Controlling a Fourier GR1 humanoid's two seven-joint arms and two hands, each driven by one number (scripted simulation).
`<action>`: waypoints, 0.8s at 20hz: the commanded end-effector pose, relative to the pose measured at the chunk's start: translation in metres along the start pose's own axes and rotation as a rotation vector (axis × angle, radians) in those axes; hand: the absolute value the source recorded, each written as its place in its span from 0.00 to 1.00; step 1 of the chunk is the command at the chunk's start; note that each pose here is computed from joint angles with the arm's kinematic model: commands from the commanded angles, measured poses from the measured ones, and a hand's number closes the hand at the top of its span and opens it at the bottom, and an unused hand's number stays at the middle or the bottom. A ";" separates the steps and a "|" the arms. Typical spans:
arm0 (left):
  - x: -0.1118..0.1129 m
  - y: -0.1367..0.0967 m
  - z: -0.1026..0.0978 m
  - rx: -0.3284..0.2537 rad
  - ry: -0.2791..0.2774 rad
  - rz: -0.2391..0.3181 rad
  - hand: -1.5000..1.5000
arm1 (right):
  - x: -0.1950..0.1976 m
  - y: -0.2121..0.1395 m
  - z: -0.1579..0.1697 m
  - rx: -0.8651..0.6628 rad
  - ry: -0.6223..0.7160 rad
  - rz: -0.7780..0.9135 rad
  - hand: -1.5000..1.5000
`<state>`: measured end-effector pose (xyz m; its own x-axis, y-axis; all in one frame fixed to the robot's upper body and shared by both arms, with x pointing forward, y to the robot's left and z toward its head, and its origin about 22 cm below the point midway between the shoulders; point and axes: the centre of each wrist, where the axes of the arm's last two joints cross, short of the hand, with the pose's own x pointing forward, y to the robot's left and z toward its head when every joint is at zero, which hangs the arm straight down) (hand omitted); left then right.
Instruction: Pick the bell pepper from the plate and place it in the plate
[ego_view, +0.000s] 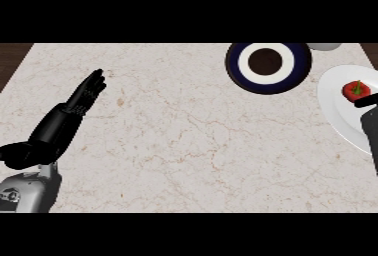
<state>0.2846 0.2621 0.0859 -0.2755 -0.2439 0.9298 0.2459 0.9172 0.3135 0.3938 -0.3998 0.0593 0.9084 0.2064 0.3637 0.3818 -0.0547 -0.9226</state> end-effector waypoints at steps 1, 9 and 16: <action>0.012 -0.016 -0.010 0.009 -0.008 -0.003 0.50 | -0.021 0.015 0.000 -0.068 -0.041 -0.115 0.00; -0.002 -0.008 0.007 0.005 0.018 0.010 0.50 | 0.024 -0.007 0.024 -0.098 -0.121 -0.466 0.00; -0.001 0.005 0.007 0.039 0.036 -0.009 0.50 | 0.037 -0.034 0.037 -0.059 -0.097 -0.848 0.00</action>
<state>0.2759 0.2651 0.0811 -0.2479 -0.2527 0.9353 0.2232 0.9245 0.3089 0.4107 -0.3607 0.0858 0.4574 0.3158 0.8313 0.8631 0.0676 -0.5006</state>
